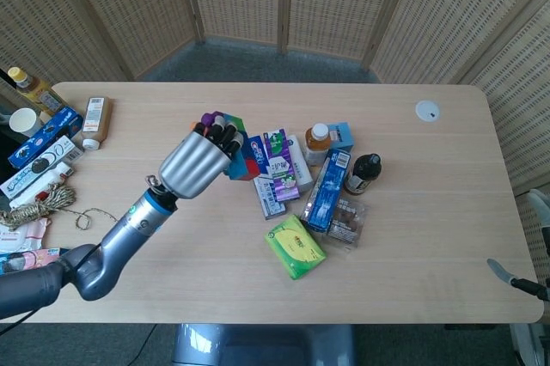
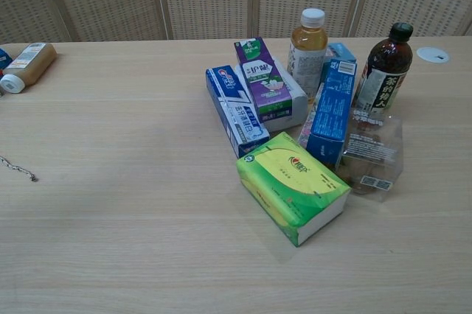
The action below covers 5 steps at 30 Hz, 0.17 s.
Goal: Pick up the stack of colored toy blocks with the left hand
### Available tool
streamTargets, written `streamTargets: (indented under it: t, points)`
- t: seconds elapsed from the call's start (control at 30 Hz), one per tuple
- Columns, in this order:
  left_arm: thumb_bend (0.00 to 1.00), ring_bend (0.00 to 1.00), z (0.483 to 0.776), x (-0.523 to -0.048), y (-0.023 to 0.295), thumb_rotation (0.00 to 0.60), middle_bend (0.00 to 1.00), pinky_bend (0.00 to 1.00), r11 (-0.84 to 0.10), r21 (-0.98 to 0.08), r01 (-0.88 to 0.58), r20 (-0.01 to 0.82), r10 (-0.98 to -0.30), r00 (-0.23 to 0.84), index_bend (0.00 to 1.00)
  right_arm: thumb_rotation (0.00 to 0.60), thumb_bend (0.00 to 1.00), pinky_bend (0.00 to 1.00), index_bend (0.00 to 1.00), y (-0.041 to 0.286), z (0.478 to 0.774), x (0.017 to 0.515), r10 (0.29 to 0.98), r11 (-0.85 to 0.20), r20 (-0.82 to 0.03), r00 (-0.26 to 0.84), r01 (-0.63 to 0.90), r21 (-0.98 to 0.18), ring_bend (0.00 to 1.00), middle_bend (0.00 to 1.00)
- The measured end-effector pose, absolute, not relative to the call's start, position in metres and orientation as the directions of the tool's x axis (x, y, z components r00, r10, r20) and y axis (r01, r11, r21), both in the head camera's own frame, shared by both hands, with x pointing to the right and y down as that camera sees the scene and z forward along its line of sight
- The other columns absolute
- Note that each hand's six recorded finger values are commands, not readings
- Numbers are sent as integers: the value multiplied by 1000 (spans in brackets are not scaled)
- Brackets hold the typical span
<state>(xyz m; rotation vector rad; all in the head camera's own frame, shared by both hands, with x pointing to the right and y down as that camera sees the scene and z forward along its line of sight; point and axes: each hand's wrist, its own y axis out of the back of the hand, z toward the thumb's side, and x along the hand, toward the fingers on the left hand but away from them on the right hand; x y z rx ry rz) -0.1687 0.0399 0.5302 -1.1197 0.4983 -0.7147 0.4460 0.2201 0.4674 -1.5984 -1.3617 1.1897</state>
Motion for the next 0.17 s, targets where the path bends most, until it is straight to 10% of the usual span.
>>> streamTargets:
  t: [0.17]
  points:
    - [166, 585, 503, -176, 34, 600, 667, 825, 289, -918, 271, -40, -747, 664, 819, 600, 0, 0, 0, 221, 467, 445, 980, -194, -197, 23, 324, -926, 0, 0]
